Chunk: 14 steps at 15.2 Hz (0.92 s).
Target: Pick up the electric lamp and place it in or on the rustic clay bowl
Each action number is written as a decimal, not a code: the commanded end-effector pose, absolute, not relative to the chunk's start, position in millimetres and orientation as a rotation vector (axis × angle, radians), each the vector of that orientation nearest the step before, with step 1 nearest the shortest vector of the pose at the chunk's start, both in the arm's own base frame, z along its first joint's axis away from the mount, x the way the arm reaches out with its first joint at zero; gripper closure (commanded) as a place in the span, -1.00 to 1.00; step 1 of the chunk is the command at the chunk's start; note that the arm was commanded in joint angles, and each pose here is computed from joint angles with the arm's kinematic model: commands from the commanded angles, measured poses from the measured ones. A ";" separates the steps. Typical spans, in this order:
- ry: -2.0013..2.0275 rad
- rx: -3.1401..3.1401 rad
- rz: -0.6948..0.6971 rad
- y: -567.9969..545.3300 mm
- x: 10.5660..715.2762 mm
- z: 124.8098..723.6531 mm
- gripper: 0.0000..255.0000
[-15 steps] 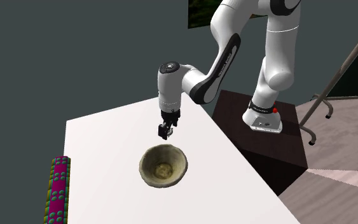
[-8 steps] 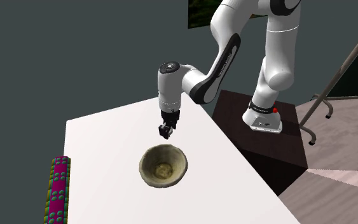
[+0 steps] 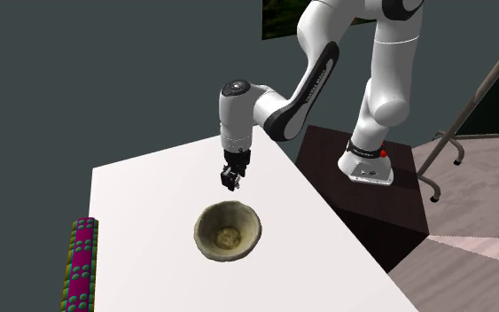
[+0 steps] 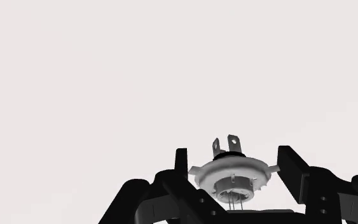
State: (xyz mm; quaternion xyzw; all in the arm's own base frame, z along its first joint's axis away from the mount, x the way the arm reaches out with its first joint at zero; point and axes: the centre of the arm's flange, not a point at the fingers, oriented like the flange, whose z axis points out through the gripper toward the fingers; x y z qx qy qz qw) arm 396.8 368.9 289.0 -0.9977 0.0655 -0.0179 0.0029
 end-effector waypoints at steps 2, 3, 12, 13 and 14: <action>0.205 -3.129 -0.056 368.8 396.6 305.0 1.00; 0.205 -3.129 -0.056 368.8 396.6 310.3 1.00; 0.205 -3.129 -0.056 368.8 396.6 357.8 1.00; 0.205 -3.129 -0.056 368.8 396.6 363.1 1.00; 0.205 -3.129 -0.056 368.8 396.6 368.4 1.00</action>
